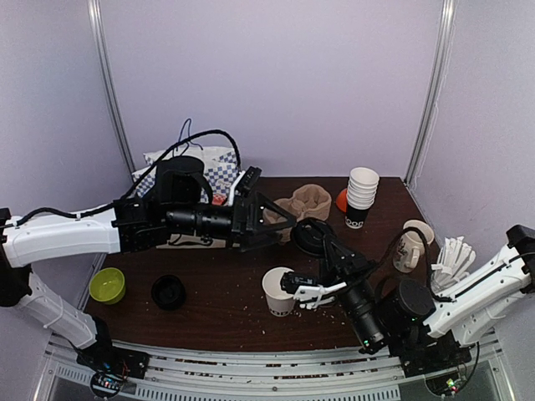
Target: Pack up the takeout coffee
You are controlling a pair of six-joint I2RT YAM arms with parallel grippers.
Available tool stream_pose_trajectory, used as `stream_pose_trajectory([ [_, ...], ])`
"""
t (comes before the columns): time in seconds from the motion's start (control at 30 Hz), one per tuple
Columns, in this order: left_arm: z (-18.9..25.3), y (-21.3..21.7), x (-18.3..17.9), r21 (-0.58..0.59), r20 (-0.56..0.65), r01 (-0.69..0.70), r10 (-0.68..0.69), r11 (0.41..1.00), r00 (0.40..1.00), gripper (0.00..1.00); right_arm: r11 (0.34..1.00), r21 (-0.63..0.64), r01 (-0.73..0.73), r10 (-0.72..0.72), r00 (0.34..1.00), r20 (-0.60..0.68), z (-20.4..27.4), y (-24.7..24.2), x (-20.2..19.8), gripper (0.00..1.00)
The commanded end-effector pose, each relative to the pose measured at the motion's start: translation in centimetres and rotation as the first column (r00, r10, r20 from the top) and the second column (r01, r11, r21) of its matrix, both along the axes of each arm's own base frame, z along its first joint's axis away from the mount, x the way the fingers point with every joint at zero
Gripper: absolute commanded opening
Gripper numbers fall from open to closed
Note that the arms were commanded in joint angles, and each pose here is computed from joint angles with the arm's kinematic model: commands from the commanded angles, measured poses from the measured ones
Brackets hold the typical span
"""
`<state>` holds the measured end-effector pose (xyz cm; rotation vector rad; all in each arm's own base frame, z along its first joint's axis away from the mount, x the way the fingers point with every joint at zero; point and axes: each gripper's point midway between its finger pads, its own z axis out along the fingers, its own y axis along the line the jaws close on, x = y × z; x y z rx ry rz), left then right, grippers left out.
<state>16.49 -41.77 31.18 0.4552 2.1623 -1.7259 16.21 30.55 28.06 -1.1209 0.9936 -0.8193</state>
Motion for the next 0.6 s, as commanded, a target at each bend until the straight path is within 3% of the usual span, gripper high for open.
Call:
stream_pose_trajectory([
  [0.0, 1.1, -1.0, -0.5, -0.048, 0.014, 0.057, -0.056, 0.997, 0.998, 0.97, 0.998, 0.065, -0.011, 0.009, 1.000, 0.019, 1.6, 0.6, -0.5, 0.16],
  [0.23, 0.1, -1.5, -0.7, -0.033, -0.008, 0.079, -0.080, 0.996, 0.997, 0.91, 0.998, 0.062, -0.028, 0.026, 0.999, 0.027, 1.6, 1.3, -0.8, 0.17],
  [0.57, 0.2, -2.1, -0.8, -0.045, -0.008, 0.099, -0.100, 0.994, 0.995, 0.66, 0.998, 0.052, -0.036, 0.035, 0.999, 0.022, 1.2, 1.4, -1.0, 0.19],
])
